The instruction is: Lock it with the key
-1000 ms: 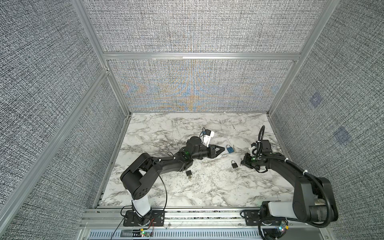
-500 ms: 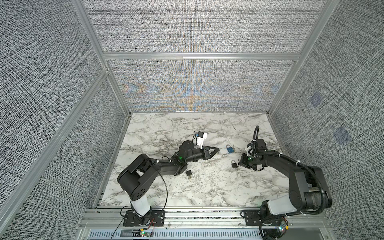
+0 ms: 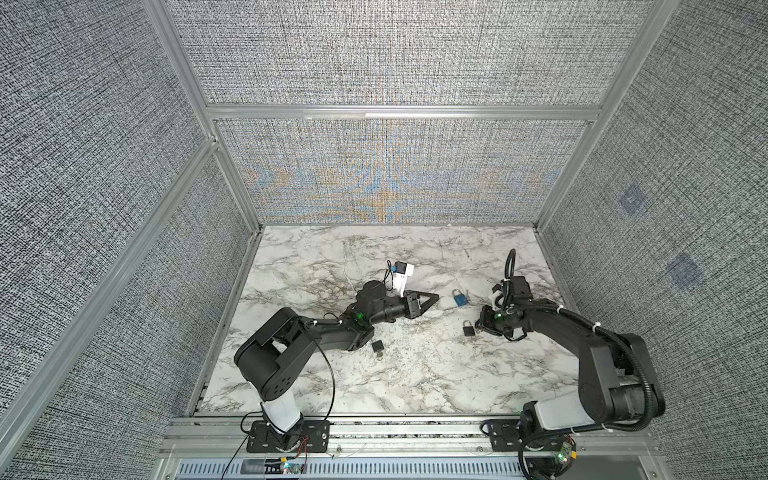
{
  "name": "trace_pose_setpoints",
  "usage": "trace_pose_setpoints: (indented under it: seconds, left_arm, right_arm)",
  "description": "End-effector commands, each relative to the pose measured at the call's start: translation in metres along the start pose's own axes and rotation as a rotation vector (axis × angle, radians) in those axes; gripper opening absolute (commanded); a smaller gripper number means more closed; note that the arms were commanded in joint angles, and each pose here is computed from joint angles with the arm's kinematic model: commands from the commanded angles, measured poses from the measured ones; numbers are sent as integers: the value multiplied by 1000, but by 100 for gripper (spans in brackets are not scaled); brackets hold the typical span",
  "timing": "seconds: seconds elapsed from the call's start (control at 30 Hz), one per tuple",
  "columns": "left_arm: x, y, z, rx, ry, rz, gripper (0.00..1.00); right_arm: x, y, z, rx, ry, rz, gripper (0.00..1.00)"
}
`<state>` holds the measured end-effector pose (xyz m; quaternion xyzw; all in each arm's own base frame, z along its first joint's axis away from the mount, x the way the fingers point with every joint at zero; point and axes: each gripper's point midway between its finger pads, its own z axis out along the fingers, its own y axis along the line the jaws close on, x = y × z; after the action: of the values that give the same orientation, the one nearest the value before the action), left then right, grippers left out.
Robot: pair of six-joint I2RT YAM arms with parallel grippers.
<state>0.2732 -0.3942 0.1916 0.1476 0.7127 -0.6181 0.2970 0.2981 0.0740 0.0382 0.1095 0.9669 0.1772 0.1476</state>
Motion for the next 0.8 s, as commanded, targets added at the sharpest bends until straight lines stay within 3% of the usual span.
trace_pose_setpoints:
  seconds: [0.0, 0.2, 0.4, 0.77]
  left_arm:
    - [-7, -8, -2, 21, -15, 33, 28]
    - [-15, 3, -14, -60, -40, 41, 28]
    - [-21, 32, -48, -177, -91, -23, 27]
    - [-24, 56, -120, -290, -173, -119, 27]
  right_arm:
    - [-1, 2, -6, 14, -4, -8, 19]
    - [-8, 17, -24, 8, -71, -37, 20]
    - [-14, 62, -37, -34, -196, -141, 24]
    - [-38, 149, -5, -35, -231, -298, 27]
